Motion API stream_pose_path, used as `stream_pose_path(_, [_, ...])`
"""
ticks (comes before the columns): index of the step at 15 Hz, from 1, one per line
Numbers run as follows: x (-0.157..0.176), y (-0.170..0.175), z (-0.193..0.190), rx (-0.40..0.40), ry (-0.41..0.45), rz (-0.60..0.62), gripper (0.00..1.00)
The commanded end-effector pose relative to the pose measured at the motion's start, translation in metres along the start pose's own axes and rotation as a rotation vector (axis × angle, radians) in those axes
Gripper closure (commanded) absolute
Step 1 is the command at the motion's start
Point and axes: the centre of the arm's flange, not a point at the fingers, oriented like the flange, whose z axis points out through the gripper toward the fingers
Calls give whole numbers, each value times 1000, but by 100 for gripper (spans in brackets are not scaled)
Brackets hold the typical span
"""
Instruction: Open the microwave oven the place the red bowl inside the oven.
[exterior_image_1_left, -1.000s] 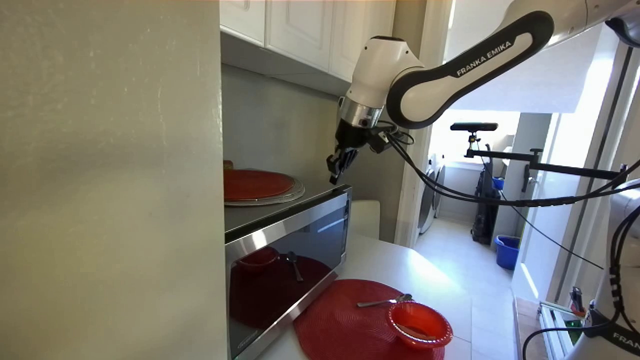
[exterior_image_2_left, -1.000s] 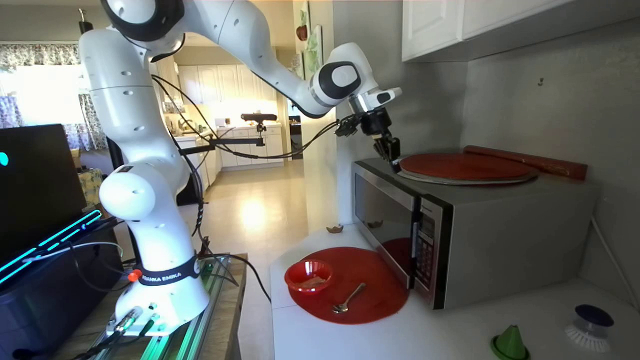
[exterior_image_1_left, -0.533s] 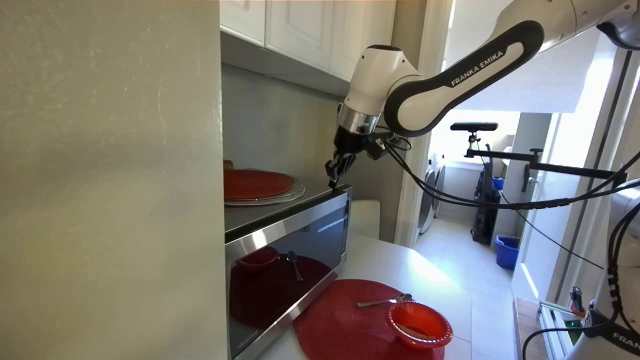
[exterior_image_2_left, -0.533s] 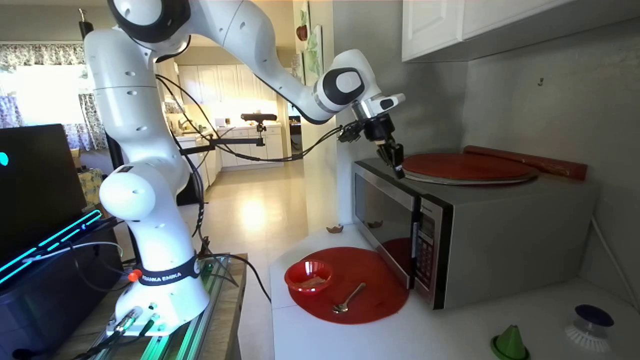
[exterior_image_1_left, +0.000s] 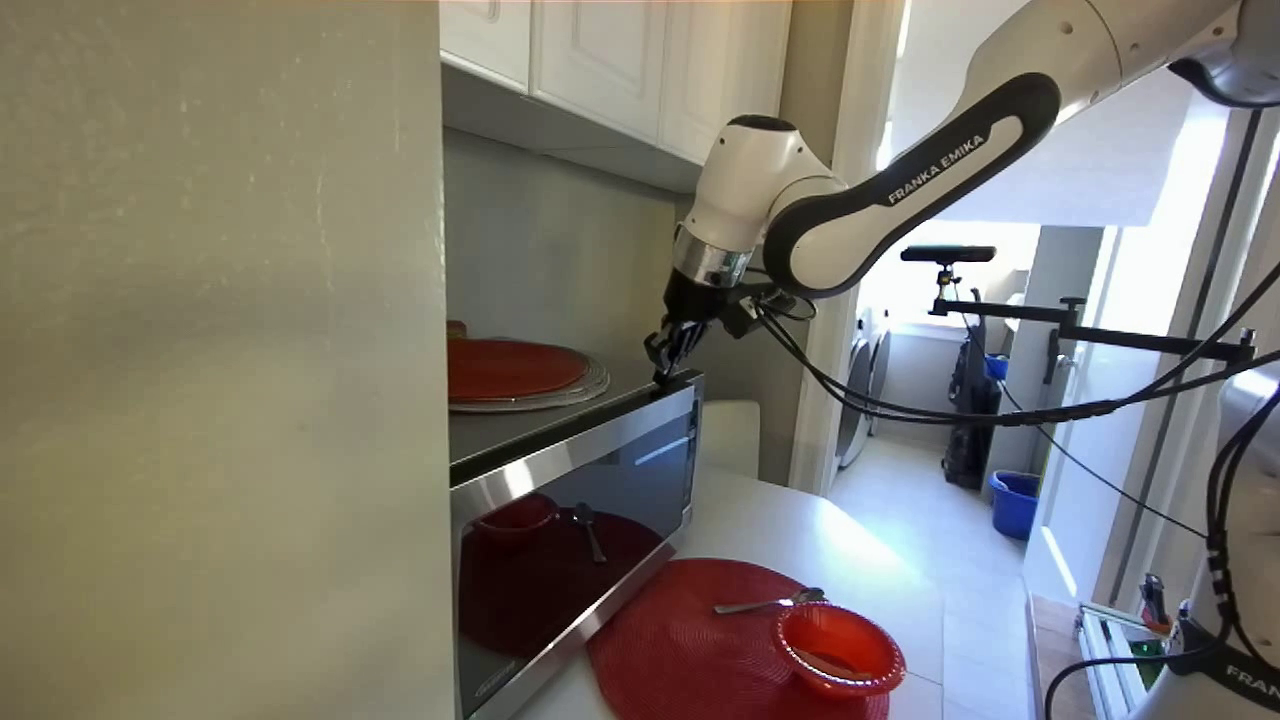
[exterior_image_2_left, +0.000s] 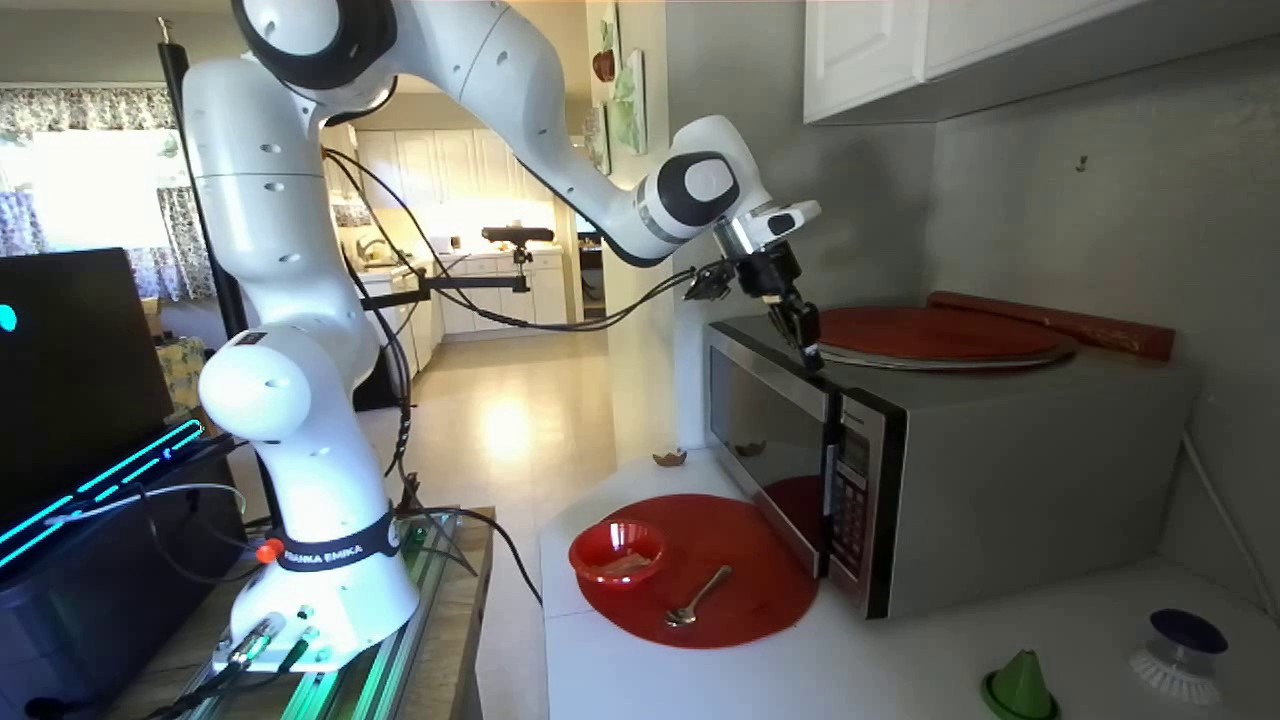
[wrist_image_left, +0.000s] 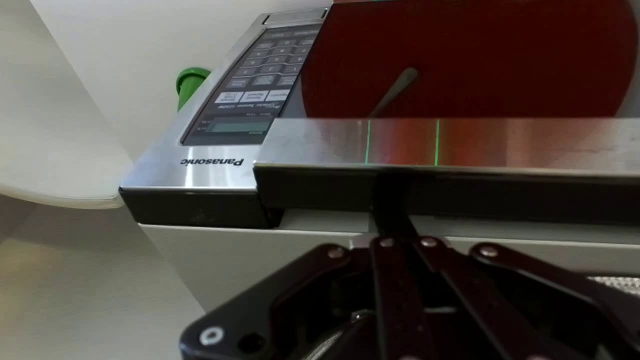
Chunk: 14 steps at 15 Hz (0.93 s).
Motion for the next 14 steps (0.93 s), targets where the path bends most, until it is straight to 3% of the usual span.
stream_pose_path(1, [-4, -1, 9, -20, 29, 22, 100])
stream_pose_path(6, [-11, 2, 13, -9, -18, 13, 100])
stream_pose_path(14, [-38, 19, -5, 74, -126, -7, 100])
